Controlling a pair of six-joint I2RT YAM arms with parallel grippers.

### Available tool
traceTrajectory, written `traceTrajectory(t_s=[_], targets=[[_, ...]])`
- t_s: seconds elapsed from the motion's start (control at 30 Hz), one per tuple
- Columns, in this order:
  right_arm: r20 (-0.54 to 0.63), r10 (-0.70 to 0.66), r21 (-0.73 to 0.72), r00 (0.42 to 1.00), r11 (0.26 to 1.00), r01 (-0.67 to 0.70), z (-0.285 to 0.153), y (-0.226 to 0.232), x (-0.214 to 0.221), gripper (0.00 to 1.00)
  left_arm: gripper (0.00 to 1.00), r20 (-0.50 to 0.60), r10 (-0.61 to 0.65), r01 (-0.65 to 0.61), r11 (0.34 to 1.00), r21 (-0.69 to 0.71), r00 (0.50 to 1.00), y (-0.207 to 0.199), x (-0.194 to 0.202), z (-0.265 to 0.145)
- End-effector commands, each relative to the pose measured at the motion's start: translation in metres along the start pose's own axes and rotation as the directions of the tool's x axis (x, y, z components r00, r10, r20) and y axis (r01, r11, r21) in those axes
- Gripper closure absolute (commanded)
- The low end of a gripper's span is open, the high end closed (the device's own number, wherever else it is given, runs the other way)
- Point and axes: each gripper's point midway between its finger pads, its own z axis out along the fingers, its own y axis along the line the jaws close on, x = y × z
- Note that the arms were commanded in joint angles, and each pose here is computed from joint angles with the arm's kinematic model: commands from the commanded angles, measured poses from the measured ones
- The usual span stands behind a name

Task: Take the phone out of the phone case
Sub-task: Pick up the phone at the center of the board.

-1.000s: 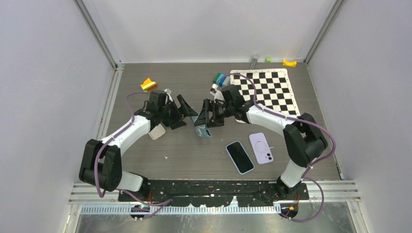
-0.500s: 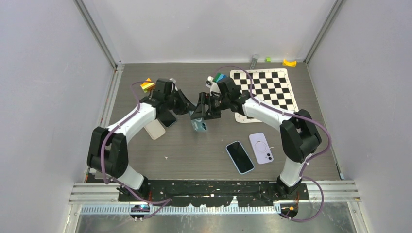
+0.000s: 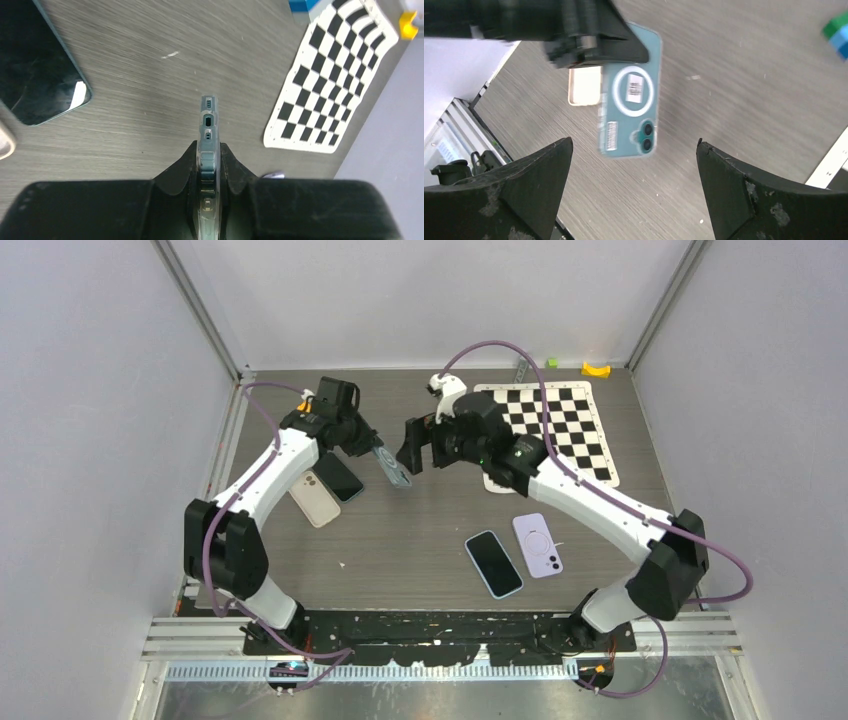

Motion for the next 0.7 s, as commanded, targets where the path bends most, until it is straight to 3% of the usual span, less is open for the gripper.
traceTrajectory(t_s=[0.0, 0.13, 0.23, 0.37, 0.47, 0.67], targets=[[0.17, -0.266, 0.126, 0.949, 0.961, 0.247, -0.021, 0.026, -0.031, 0.01, 1.0, 0.154, -0.128, 0.13, 0.992, -0.003, 0.98, -0.009, -0.037, -0.042], [0.184, -0.43, 0.153, 0.884, 0.901, 0.407, -0.021, 0.061, -0.026, 0.01, 1.0, 0.181, -0.178, 0.176, 0.984, 0.027, 0.967, -0.016, -0.044, -0.066], [0.148, -0.545, 0.235, 0.825, 0.83, 0.506, -0.017, 0.063, -0.028, 0.02, 1.0, 0.191, -0.213, 0.206, 0.977, 0.055, 0.958, -0.018, -0.048, -0.081], [0.111, -0.585, 0.22, 0.804, 0.803, 0.554, -0.005, 0.074, -0.019, 0.06, 1.0, 0.182, -0.24, 0.227, 0.97, 0.087, 0.954, -0.021, -0.051, -0.093], [0.081, -0.574, 0.231, 0.815, 0.806, 0.545, 0.003, 0.074, -0.016, 0.17, 1.0, 0.14, -0.257, 0.243, 0.964, 0.106, 0.956, -0.024, -0.045, -0.097], [0.007, -0.555, 0.281, 0.832, 0.8, 0.531, 0.023, 0.069, -0.015, 0.5, 1.0, 0.128, -0.282, 0.27, 0.957, 0.107, 0.951, -0.016, -0.042, -0.094]])
